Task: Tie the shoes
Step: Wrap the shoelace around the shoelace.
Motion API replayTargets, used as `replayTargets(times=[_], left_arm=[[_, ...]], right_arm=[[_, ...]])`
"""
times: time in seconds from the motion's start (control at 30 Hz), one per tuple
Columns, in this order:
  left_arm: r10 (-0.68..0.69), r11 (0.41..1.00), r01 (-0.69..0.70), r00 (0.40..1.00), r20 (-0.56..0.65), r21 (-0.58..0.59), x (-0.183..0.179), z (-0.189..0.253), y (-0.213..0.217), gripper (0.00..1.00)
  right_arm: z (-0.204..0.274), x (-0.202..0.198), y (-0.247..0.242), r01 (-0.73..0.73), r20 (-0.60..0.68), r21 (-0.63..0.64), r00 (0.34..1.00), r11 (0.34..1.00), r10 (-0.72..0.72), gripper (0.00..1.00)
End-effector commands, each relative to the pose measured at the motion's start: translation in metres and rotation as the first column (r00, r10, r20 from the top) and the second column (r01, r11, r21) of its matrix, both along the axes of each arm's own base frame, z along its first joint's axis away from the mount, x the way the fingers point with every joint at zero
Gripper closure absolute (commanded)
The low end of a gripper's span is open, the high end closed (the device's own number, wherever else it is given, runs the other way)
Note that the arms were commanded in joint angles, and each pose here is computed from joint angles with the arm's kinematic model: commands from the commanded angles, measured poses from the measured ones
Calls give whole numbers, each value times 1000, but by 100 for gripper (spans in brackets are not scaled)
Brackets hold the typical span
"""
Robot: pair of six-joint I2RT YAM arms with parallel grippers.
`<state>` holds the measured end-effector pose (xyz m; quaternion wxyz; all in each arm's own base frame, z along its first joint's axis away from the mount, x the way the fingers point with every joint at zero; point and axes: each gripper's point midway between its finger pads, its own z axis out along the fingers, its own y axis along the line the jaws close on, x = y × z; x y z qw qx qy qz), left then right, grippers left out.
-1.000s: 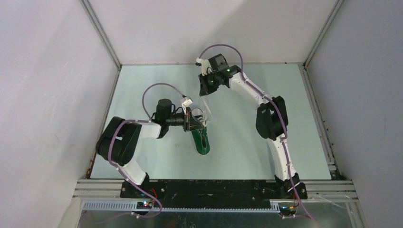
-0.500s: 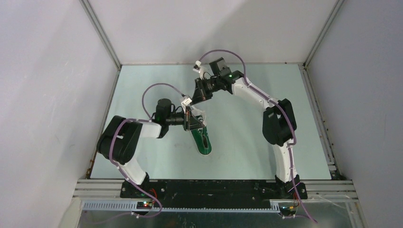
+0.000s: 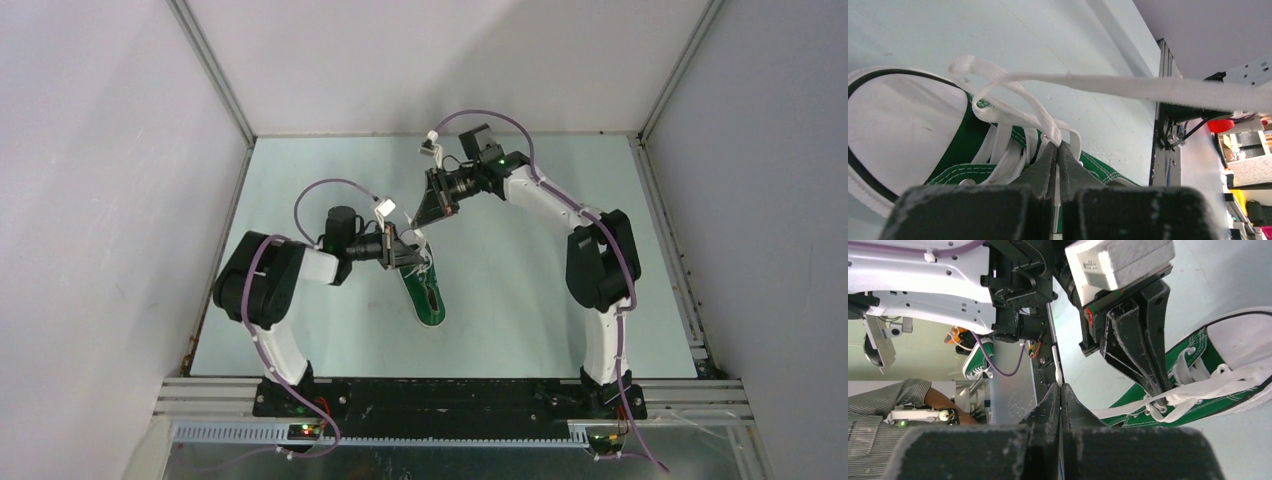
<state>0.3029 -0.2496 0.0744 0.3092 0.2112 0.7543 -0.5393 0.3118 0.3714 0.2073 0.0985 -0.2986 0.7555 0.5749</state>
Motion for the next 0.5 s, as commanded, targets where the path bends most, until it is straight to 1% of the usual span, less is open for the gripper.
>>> replayTargets(times=[0.0, 0.03, 0.07, 0.1, 0.13, 0.17, 0.3, 0.47], left_arm=[[2, 999, 0, 999, 38, -50, 13, 21, -5, 96], [2, 999, 0, 999, 38, -50, 14, 21, -5, 96], [3, 999, -1, 1000, 30, -49, 14, 21, -5, 96], [5, 999, -4, 1000, 26, -46, 14, 20, -5, 96], [5, 999, -4, 1000, 19, -42, 14, 19, -5, 96], [5, 999, -5, 1000, 18, -41, 14, 19, -5, 96], [13, 1000, -13, 1000, 1, -14, 15, 13, -3, 96], [18, 1000, -18, 999, -46, 1, 19, 8, -3, 96]], right_arm=[[18, -25, -2, -81, 38, 32, 996, 996, 80, 100], [17, -28, -1, -107, 72, 36, 992, 994, 104, 100], [21, -35, -4, -124, 56, 31, 991, 992, 122, 100], [22, -40, -5, -153, 88, 37, 985, 987, 150, 100], [26, -47, -10, -165, 76, 25, 984, 986, 163, 100], [26, -49, -13, -182, 111, 25, 978, 983, 179, 100], [34, -60, -31, -189, 100, 18, 977, 982, 186, 100], [35, -66, -41, -206, 143, 7, 969, 978, 203, 100]])
